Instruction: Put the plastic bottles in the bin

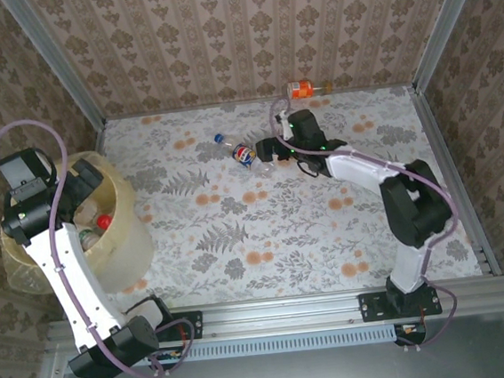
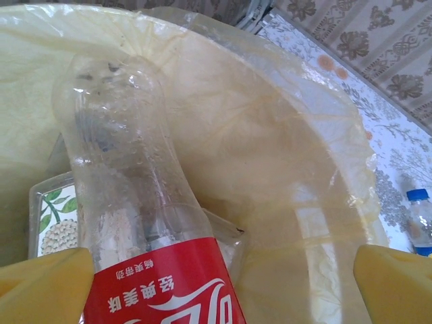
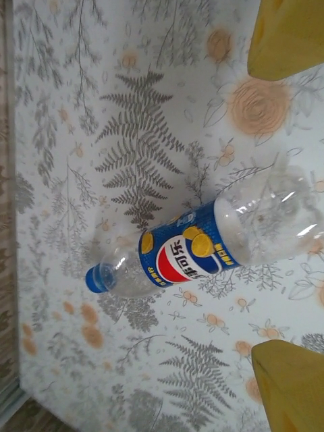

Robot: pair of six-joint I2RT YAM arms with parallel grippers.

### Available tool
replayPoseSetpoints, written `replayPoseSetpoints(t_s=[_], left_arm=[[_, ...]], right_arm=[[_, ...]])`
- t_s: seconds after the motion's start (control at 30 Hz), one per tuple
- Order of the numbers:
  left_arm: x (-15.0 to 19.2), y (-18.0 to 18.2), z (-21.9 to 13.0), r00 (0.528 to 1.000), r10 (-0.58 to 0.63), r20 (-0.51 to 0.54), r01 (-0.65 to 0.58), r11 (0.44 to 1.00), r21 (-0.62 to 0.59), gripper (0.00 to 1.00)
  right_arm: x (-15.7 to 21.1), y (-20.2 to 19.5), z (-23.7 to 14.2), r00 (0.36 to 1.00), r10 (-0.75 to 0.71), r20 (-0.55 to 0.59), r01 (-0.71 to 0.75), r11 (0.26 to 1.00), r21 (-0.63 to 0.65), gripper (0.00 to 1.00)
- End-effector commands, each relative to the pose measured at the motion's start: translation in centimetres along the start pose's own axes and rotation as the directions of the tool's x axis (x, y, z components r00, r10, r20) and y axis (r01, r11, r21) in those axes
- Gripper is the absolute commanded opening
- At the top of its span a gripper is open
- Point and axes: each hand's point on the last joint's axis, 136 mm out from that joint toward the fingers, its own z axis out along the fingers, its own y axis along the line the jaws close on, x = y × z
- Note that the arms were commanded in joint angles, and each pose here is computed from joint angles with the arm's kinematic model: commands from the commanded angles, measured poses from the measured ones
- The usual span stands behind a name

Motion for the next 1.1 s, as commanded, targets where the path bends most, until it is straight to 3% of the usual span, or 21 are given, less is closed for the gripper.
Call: replayPoseSetpoints(t_s=[0.0,0.13,0.33,0.53,0.73,1.07], left_arm=[[-1.4,0.9,-2.3,0.996,0.0,0.094,0.005,0.999,-0.054,1.0],[-2.1,0.3,-4.8,0.983,0.019,0.185,-0.017,1.0,-0.012,1.0],[-2.3,-4.1,-7.1,0.968,0.029,0.249,-0.09,0.967,0.238,1.0],[-1.7,-9.0,-8.6,0.965,0.038,0.258,-0.164,0.858,0.487,1.0],[-0.1,-14.7,-9.5,0.949,0.129,0.287,-0.288,0.722,0.629,1.0],[4.6,-26.5,-7.0,0.935,0.271,0.23,-0.342,0.512,0.788,1.0]], right_arm=[[3.1,0.7,2.5,0.974,-0.128,-0.188,0.138,0.99,0.039,1.0],[5.2,0.7,5.0,0.933,-0.192,-0.306,0.225,0.971,0.077,1.0],[7.8,0.2,7.5,0.872,-0.21,-0.443,0.294,0.947,0.131,0.96],[8.9,0.0,8.8,0.861,-0.206,-0.465,0.318,0.932,0.176,0.75],[6.4,1.3,6.3,0.922,-0.213,-0.324,0.279,0.945,0.173,0.55],[2.1,2.6,-3.7,0.979,-0.201,-0.032,0.204,0.97,0.133,0.47]])
